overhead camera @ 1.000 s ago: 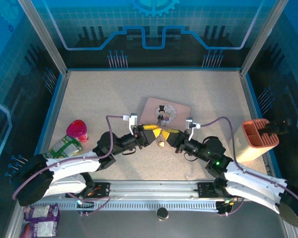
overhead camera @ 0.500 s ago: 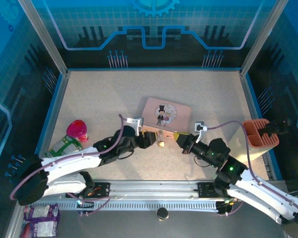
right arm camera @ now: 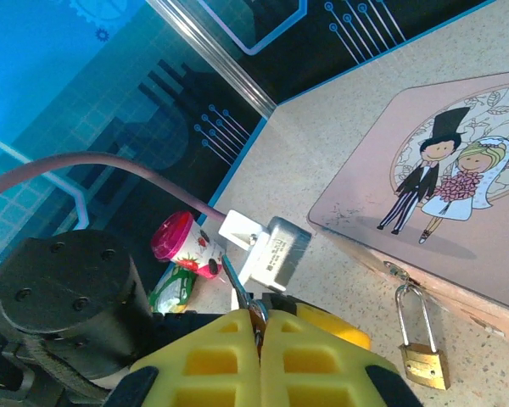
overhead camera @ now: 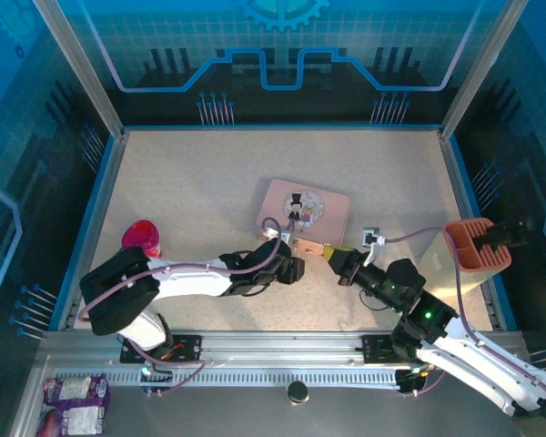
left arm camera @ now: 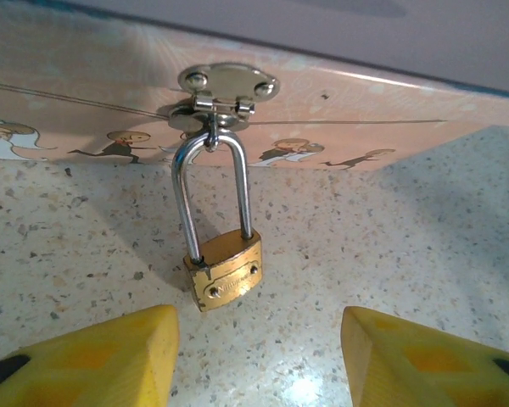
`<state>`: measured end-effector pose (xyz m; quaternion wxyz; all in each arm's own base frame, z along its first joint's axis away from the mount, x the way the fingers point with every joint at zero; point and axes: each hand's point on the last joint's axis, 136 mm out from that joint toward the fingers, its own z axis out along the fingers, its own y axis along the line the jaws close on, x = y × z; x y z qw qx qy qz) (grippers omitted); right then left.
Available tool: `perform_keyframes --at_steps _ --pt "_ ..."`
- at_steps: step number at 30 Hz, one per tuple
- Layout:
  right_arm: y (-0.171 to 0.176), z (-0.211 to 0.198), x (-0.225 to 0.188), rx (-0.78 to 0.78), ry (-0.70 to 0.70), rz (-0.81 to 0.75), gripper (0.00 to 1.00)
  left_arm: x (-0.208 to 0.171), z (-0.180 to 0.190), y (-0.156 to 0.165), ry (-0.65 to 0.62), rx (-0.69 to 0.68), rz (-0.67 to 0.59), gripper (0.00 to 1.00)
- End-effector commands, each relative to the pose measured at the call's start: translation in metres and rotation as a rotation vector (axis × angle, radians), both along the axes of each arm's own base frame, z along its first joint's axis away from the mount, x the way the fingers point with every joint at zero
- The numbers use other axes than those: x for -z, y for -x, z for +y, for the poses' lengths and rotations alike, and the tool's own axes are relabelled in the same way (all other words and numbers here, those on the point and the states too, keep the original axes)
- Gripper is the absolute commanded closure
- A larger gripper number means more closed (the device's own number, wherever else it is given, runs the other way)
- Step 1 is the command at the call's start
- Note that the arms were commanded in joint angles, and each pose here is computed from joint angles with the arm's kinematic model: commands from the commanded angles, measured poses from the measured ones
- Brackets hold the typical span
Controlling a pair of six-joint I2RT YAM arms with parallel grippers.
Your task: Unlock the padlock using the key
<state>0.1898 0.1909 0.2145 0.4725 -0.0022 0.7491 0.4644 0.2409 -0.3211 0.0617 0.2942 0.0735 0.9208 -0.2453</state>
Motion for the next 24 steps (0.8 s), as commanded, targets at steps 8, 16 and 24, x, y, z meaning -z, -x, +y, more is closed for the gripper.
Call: perform_keyframes --at_steps 8,16,24 --pt "0.000 0.000 -0.002 -0.006 -0.046 -0.009 1.00 0.013 -0.008 -0.020 -0.050 -0.053 -0.033 0.51" --pt "0.001 -0.002 -0.001 0.000 -0.065 -0.003 1.00 0.030 -0.003 -0.025 -0.039 -0.076 -0.011 0.53" --pt "0.000 0.000 -0.001 -0.006 -0.077 0.005 1.00 0.037 -0.004 -0.032 -0.005 -0.069 0.008 0.62"
